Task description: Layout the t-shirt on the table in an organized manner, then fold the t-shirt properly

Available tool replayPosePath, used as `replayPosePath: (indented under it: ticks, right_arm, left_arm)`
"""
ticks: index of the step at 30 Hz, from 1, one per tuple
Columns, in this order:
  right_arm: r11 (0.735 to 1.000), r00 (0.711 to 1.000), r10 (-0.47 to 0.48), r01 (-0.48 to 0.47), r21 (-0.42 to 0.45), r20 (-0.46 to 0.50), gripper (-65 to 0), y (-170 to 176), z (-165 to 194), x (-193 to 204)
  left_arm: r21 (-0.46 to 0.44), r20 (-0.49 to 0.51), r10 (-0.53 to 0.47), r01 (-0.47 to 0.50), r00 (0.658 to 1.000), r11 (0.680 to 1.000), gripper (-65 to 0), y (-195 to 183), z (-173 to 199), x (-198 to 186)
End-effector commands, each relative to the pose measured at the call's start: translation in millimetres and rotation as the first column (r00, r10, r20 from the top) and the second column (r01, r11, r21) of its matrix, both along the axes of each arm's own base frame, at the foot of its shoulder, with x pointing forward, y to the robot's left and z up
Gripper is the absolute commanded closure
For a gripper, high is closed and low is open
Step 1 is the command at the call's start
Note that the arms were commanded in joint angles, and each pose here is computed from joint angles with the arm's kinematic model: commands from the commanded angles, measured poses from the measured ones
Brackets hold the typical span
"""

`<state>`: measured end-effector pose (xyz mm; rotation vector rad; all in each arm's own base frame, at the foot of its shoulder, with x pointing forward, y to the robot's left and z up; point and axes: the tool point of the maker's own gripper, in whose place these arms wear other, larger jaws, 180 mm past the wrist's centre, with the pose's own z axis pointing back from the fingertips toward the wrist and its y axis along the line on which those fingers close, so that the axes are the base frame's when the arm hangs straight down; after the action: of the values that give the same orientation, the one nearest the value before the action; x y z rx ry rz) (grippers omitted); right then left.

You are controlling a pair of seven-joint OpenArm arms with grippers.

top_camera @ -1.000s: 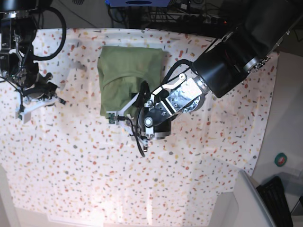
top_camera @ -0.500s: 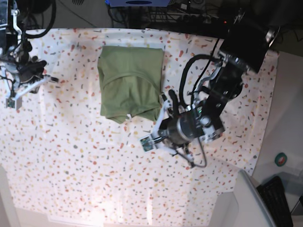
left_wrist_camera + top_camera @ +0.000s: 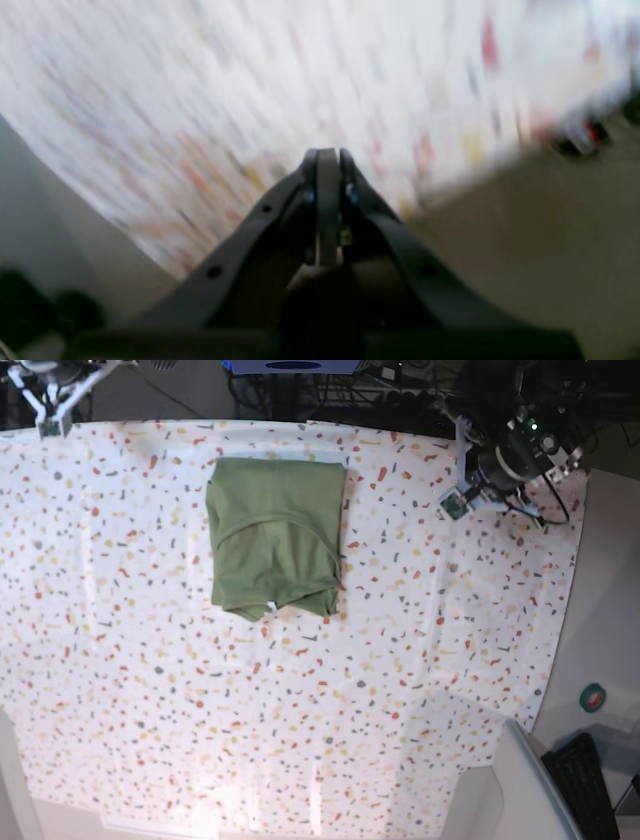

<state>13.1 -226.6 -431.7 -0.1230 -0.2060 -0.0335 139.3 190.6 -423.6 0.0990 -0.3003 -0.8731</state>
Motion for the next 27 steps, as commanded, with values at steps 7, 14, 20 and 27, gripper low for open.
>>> replayPosePath:
  ticks: [7,14,20,27]
  right_arm:
    - [0.998,0.962,-0.025,0.039,0.044,-0.273,0.0,15,-61,-88]
    - [0.990,0.923,0.141,-0.125,0.069,-0.359,0.0,18,-134,-144]
    - [0.948,0.858,0.305,-0.313,0.050,-0.414,0.0,-3,-185,-174]
    - [0.923,0.899,0.377,-0.384,0.011,-0.222,0.0,2,-202,-159]
  left_arm:
    - [-0.169,-0.168,0.053,-0.082,0.984,0.982,0.0,-1,-31,-117]
    - [-0.255,-0.347,0.260,-0.357,0.901,0.898,0.0,-5,-109,-186]
    - [-0.307,-0.449,0.398,-0.556,0.800,0.772,0.0,-9,-173,-219]
    - [-0.277,-0.390,0.482,-0.599,0.785,0.752,0.0,-6,-206,-224]
